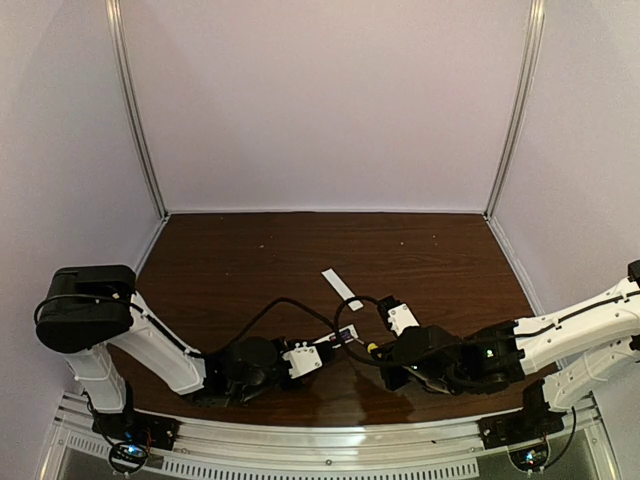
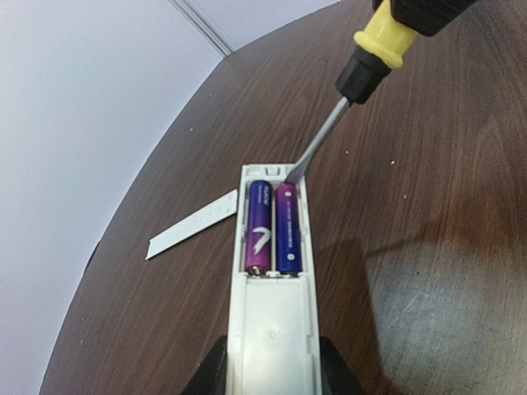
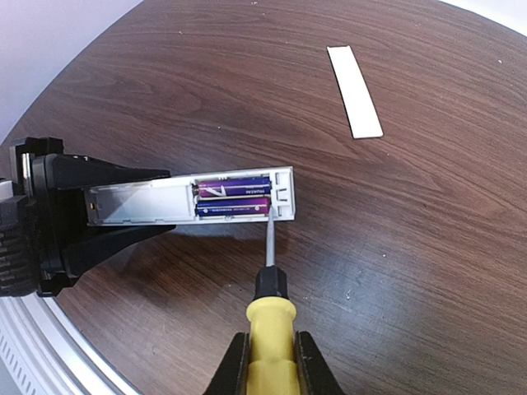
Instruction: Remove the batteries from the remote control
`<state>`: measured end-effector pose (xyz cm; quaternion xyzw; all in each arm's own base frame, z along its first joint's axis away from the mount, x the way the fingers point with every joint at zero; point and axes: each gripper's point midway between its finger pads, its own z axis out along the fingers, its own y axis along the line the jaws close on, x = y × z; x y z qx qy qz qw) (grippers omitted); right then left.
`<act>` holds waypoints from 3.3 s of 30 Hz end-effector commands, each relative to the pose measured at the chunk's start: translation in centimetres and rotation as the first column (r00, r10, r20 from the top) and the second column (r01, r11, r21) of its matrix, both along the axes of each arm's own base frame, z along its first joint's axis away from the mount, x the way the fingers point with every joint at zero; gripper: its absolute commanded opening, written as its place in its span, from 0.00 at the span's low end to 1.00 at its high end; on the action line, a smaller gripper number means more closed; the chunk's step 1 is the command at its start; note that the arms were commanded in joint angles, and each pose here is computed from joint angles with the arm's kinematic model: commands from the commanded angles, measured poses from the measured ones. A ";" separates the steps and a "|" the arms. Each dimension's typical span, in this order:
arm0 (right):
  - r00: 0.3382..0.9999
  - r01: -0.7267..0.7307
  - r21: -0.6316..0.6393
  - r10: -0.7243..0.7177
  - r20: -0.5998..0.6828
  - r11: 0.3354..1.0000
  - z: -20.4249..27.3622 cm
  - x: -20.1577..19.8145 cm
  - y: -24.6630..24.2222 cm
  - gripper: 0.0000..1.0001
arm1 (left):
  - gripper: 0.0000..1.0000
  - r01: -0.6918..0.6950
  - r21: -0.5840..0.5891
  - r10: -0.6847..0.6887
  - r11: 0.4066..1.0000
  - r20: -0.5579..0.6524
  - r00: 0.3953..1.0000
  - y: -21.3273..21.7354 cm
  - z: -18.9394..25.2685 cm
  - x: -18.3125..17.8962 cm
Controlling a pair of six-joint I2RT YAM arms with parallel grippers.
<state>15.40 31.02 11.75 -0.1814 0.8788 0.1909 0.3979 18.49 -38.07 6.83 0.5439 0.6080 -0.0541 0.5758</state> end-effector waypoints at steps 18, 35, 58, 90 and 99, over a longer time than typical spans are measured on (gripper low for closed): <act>0.997 -0.081 -0.019 0.080 -0.013 0.997 -1.7 -0.6 1.1 0.00 | 0.00 0.065 -0.085 -0.064 0.994 0.005 0.998 -1.0 1.6 -0.8; 0.975 -0.204 0.163 0.215 -0.053 0.965 -0.9 -2.5 1.1 0.00 | 0.00 0.136 -0.143 -0.137 0.980 0.003 0.991 -0.7 3.0 -2.3; 0.905 -0.377 0.357 0.422 -0.056 0.855 1.0 -5.3 2.7 0.00 | 0.00 0.196 -0.175 -0.199 0.965 0.002 0.980 -0.6 3.6 -3.4; 0.897 -0.388 0.444 0.442 -0.019 0.808 3.8 -4.3 2.9 0.00 | 0.00 0.122 -0.095 -0.124 0.988 -0.014 0.992 -1.6 0.9 -1.8; 0.906 -0.367 0.429 0.421 -0.036 0.825 3.2 -3.8 2.7 0.00 | 0.00 0.109 -0.084 -0.111 0.990 -0.021 0.994 -1.6 0.6 -1.4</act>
